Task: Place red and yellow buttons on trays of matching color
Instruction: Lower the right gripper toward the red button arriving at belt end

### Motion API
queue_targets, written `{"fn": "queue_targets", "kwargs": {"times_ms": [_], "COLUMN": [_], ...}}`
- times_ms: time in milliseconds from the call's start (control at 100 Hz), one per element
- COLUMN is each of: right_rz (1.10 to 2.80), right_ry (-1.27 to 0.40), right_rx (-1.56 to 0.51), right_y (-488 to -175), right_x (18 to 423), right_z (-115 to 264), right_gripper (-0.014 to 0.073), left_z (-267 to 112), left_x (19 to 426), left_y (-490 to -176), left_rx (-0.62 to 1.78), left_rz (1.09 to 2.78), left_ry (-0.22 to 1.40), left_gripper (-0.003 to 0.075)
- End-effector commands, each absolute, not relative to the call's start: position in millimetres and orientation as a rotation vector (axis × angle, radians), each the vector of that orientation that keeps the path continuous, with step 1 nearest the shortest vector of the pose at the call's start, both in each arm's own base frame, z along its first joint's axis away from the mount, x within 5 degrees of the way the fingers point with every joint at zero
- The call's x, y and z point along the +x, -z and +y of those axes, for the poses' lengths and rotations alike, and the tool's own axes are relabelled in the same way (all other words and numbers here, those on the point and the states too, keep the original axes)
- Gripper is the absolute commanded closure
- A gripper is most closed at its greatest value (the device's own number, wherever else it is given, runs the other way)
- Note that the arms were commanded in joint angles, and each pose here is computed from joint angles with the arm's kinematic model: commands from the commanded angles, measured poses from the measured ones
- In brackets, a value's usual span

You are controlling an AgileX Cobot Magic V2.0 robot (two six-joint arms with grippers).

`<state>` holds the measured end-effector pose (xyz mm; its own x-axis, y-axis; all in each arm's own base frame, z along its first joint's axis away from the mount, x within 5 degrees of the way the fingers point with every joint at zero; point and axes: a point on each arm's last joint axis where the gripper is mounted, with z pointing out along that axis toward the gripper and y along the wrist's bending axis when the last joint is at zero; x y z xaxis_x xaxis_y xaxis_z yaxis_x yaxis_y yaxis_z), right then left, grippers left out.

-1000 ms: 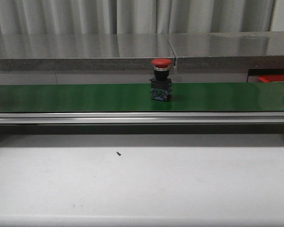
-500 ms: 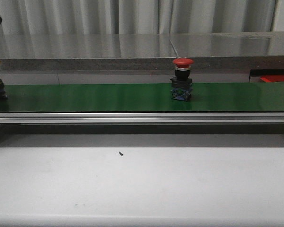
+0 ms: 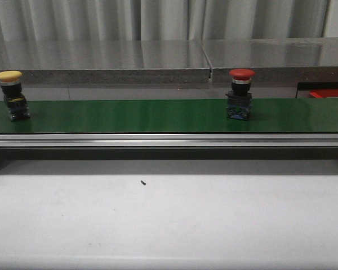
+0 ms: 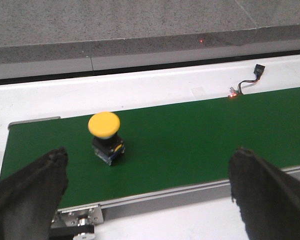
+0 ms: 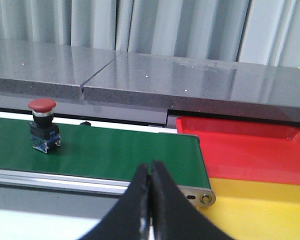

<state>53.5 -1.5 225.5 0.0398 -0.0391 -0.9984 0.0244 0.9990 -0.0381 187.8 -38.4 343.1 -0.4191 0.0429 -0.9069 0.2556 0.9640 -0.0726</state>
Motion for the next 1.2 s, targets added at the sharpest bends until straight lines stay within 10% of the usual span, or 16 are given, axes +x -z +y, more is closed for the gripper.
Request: {"fn": "queue_targets", "kwargs": {"times_ms": [0, 150, 340, 710, 840, 1000, 1190], "right_rz": [1.456, 1.567, 1.81, 2.01, 2.116, 2.202, 2.31], "right_ry": [0.04, 0.042, 0.05, -0.025, -0.01, -0.012, -0.008], "right_rx": [-0.009, -0.005, 0.004, 0.049, 0.025, 0.027, 0.017], "right_y": [-262, -296, -337, -368, -356, -338, -322], "right_x": [54, 73, 114, 184, 205, 228, 261], "right_z": [-1, -2, -4, -2, -2, -2, -3], "right_gripper": [0.0693, 0.0693, 0.0693, 0.0678, 0.0464, -0.0027, 0.0018], "left_z": [-34, -28, -26, -26, -26, -26, -26], "left_x": [163, 129, 114, 114, 114, 114, 114], "left_y": [-352, -337, -325, -325, -325, -325, -325], "left_rx": [0.163, 0.153, 0.144, 0.132, 0.132, 0.132, 0.132], "left_rz": [1.846, 1.784, 1.759, 1.76, 1.76, 1.76, 1.76], "left_ry": [0.246, 0.241, 0.244, 0.263, 0.263, 0.263, 0.263], "left_gripper": [0.0167, 0.032, 0.0741, 0.0739, 0.0739, 0.0739, 0.0739]}}
